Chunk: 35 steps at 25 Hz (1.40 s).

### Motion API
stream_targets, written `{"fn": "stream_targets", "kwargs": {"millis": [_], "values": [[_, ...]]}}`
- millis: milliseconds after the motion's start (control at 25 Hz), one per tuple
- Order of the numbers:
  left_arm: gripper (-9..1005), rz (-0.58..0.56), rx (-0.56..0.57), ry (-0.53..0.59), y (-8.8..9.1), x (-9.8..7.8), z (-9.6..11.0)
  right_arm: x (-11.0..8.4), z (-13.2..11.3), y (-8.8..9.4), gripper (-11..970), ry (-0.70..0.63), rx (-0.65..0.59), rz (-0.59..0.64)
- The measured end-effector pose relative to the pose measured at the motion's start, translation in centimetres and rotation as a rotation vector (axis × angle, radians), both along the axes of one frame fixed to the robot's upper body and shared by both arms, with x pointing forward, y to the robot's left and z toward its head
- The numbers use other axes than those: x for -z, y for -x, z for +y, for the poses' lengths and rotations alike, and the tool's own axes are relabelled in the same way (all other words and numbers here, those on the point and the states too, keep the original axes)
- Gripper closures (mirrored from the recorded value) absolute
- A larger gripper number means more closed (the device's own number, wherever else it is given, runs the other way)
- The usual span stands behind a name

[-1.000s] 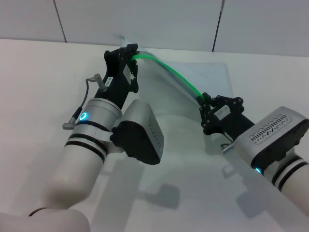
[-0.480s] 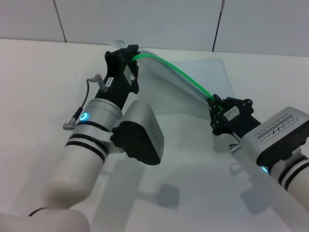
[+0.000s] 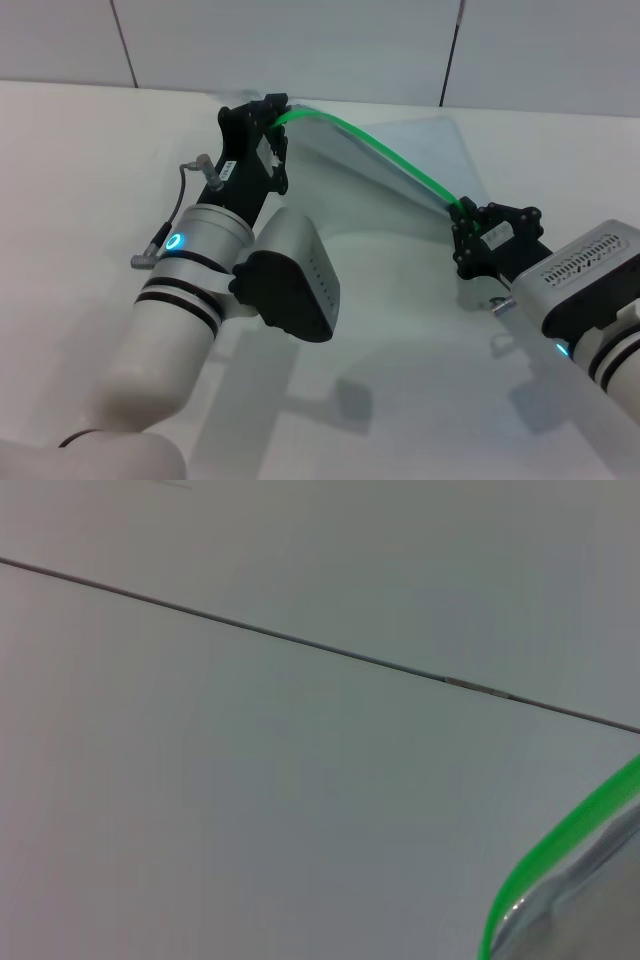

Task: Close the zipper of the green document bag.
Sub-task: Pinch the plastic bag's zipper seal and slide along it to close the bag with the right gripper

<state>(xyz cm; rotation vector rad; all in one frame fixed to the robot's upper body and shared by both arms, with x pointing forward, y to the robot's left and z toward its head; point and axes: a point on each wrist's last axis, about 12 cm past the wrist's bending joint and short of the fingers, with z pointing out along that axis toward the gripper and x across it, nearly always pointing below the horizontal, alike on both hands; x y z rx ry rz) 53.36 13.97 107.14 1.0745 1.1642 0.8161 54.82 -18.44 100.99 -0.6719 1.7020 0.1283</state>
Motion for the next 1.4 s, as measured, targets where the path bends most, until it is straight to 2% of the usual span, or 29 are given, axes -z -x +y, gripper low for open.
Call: {"fn": "stream_targets", "kwargs": {"millis": [760,1400], "values": [[937,0.000,0.003,-0.003,0.0,0.0,0.0,0.7,-1.9,-0.4,840,0.028,0.075,0.033],[912,-0.009,0.000,0.002,0.0,-0.1,0.0,0.8,-2.4,-0.5,835,0.028,0.105,0.044]]}}
